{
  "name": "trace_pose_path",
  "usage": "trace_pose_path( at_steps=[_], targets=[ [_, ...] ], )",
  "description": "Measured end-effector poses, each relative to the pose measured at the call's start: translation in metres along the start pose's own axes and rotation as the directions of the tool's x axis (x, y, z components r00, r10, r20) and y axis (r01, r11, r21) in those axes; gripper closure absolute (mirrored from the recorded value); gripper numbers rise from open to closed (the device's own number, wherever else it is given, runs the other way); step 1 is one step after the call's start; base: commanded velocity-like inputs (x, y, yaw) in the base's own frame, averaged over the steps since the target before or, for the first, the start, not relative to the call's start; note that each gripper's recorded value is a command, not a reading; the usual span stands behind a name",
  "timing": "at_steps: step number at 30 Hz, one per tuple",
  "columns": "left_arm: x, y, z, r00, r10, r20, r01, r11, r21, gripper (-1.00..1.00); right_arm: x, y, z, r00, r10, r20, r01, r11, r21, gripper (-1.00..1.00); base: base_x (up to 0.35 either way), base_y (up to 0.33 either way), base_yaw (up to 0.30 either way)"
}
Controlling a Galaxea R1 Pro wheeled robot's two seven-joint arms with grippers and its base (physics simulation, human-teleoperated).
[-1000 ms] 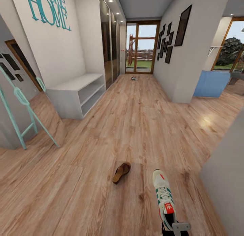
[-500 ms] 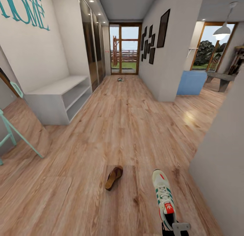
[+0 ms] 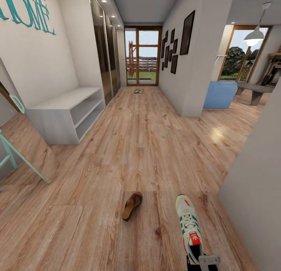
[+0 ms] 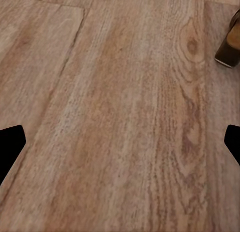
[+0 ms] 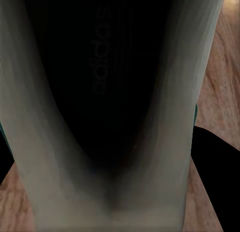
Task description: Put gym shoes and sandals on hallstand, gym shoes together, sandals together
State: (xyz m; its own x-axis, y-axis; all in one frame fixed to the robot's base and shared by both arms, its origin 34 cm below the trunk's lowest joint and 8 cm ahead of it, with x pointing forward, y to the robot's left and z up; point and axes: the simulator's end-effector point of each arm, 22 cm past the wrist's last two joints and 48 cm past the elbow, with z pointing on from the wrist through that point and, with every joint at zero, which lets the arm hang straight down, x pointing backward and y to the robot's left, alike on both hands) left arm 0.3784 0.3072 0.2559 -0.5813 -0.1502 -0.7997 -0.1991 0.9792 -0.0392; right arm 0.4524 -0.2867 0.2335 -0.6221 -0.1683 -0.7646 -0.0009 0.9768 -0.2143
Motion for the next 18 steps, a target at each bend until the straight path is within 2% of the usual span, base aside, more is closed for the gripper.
trace_pose_path(
  at_steps=[1,2,8,12,18],
  targets=[
    [0.000,0.000,0.000,1.000,0.000,0.000,0.000,1.000,0.000,-1.00,0.000,0.001,0.000,1.000,0.000,0.000,0.000,1.000,-0.001,1.00,0.000,0.000,0.000],
    [0.000,0.001,0.000,1.000,0.000,0.000,0.000,1.000,-0.001,-1.00,-0.002,0.015,-0.001,1.000,0.008,0.001,-0.008,1.000,-0.019,1.00,0.000,0.000,0.000],
    [0.000,0.002,0.000,1.000,0.001,0.000,-0.001,1.000,-0.002,-1.00,-0.003,0.020,-0.002,1.000,0.021,0.001,-0.021,1.000,-0.021,1.00,0.004,0.000,-0.050],
    [0.000,0.002,0.000,1.000,0.000,0.000,0.000,1.000,-0.004,-1.00,-0.003,0.021,-0.002,1.000,0.021,0.001,-0.021,1.000,-0.022,1.00,0.123,0.092,-0.244],
    [0.000,0.002,0.000,1.000,0.000,0.000,0.000,1.000,-0.005,-1.00,-0.003,0.021,-0.003,1.000,0.021,0.000,-0.021,1.000,-0.021,1.00,0.222,0.198,-0.290]
  ],
)
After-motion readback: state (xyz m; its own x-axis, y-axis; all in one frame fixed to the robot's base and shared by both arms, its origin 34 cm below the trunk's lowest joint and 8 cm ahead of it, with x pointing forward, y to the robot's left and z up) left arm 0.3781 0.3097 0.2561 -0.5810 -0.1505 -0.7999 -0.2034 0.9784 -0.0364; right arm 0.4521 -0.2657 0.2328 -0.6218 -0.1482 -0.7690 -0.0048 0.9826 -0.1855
